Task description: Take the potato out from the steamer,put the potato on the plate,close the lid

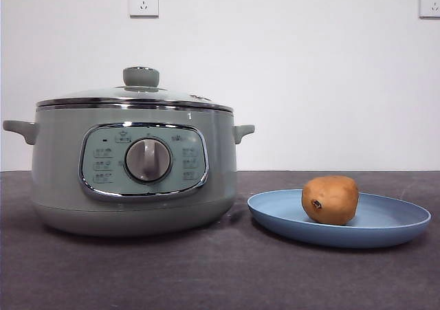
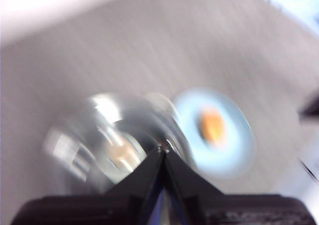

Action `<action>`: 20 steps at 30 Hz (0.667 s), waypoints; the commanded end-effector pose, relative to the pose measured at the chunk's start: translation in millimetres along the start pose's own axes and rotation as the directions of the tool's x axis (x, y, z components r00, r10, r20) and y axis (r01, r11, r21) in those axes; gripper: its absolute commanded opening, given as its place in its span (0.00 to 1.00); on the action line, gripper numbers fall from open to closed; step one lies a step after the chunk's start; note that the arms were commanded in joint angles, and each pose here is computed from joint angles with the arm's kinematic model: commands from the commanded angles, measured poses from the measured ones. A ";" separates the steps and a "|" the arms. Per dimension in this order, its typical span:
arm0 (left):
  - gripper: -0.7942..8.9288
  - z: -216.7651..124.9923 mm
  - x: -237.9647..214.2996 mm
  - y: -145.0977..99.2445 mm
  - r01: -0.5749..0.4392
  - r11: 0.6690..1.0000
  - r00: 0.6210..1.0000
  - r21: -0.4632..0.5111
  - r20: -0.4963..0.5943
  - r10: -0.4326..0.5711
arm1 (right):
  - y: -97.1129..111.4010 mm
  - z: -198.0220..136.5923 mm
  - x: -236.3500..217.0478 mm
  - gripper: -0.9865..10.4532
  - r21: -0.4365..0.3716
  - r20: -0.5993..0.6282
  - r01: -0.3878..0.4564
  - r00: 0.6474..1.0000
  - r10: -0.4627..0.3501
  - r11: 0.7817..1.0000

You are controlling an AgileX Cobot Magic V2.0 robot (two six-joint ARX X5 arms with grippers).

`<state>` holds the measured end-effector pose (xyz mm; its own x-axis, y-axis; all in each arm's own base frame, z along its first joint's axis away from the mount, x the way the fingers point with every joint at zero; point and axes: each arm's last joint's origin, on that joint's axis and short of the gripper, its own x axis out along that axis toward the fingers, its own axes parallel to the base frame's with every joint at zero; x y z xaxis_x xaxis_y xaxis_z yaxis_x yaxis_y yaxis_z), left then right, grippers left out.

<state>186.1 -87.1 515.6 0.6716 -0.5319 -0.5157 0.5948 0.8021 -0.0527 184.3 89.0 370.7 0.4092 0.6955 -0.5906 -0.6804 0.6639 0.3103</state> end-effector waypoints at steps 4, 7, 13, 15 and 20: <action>0.08 -17.4 -31.0 -7.3 -0.030 0.999 0.983 0.030 0.183 0.024 | 0.1 0.2 -0.3 0.09 -0.007 0.005 0.001 1.000 -0.001 1.000; 0.08 -43.6 -28.8 -5.8 -0.046 0.999 0.975 0.011 0.219 0.042 | 0.1 0.2 -0.3 0.09 -0.007 0.005 0.000 1.000 0.000 1.000; 0.08 -136.6 -2.1 2.4 -0.076 0.990 0.933 -0.116 0.342 0.112 | 0.1 0.2 -0.3 0.09 -0.007 0.005 0.001 1.000 -0.001 1.000; 0.08 -170.6 7.8 4.1 -0.078 0.986 0.907 -0.148 0.400 0.132 | 0.1 0.2 -0.3 0.09 -0.007 0.005 0.001 1.000 -0.001 1.000; 0.08 -247.6 30.2 6.1 -0.070 0.976 0.823 -0.208 0.541 0.175 | 0.1 0.2 -0.3 0.09 -0.007 0.005 0.000 1.000 0.000 1.000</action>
<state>99.8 -31.5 312.2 0.8933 -0.4487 0.0255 0.4474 0.8826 -0.1442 184.3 88.9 370.7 0.4098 0.6952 -0.5906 -0.6799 0.6644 0.3103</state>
